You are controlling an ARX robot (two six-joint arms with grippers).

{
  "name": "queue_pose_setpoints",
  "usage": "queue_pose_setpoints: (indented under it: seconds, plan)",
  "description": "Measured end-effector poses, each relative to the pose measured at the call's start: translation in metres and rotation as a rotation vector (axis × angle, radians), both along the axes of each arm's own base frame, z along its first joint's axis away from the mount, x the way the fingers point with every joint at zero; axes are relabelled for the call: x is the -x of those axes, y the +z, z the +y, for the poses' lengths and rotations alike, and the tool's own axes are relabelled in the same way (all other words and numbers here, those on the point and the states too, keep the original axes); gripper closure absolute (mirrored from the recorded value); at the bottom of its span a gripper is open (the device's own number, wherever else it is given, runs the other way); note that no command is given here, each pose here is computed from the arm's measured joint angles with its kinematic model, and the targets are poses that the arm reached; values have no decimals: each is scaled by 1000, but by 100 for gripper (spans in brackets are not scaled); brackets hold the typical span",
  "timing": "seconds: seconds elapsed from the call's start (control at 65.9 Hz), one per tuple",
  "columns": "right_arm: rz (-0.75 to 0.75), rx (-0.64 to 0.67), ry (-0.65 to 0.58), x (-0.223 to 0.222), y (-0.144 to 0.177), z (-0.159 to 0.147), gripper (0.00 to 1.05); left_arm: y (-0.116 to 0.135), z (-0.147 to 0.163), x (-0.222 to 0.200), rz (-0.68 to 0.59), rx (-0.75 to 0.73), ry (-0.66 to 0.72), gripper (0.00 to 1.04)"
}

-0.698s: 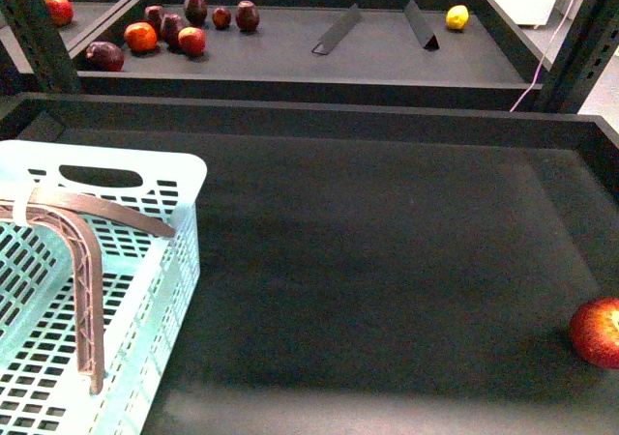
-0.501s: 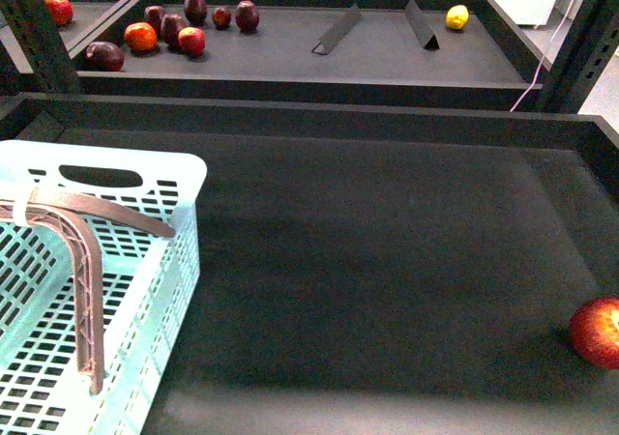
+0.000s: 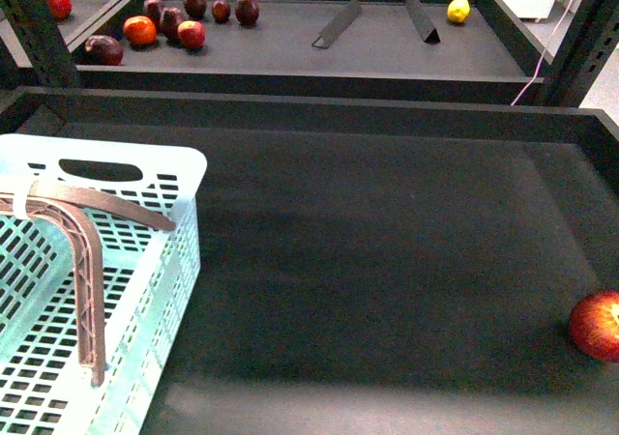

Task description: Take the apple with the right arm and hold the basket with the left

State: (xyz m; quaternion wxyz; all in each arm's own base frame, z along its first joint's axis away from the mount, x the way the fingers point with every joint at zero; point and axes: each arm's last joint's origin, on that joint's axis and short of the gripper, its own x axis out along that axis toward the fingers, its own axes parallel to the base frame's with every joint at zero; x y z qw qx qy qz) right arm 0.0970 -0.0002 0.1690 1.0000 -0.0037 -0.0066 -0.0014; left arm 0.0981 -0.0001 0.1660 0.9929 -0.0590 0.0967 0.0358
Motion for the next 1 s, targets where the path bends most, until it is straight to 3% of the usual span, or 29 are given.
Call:
queue_pose_setpoints:
  seconds: [0.091, 0.273, 0.486, 0.698, 1.002]
  plan:
    - [-1, 0, 0, 0, 0, 0, 9, 0, 2, -4, 102, 179, 5, 7]
    - [-1, 0, 0, 0, 0, 0, 9, 21, 30, -28, 97, 544, 40, 7]
    - [-1, 0, 0, 0, 0, 0, 9, 1, 52, -86, 178, 960, 117, 7]
    - [-1, 0, 0, 0, 0, 0, 9, -10, 37, -144, 260, 1066, 89, 7]
    - [-1, 0, 1, 0, 0, 0, 9, -30, 21, -178, 319, 1123, 157, 7]
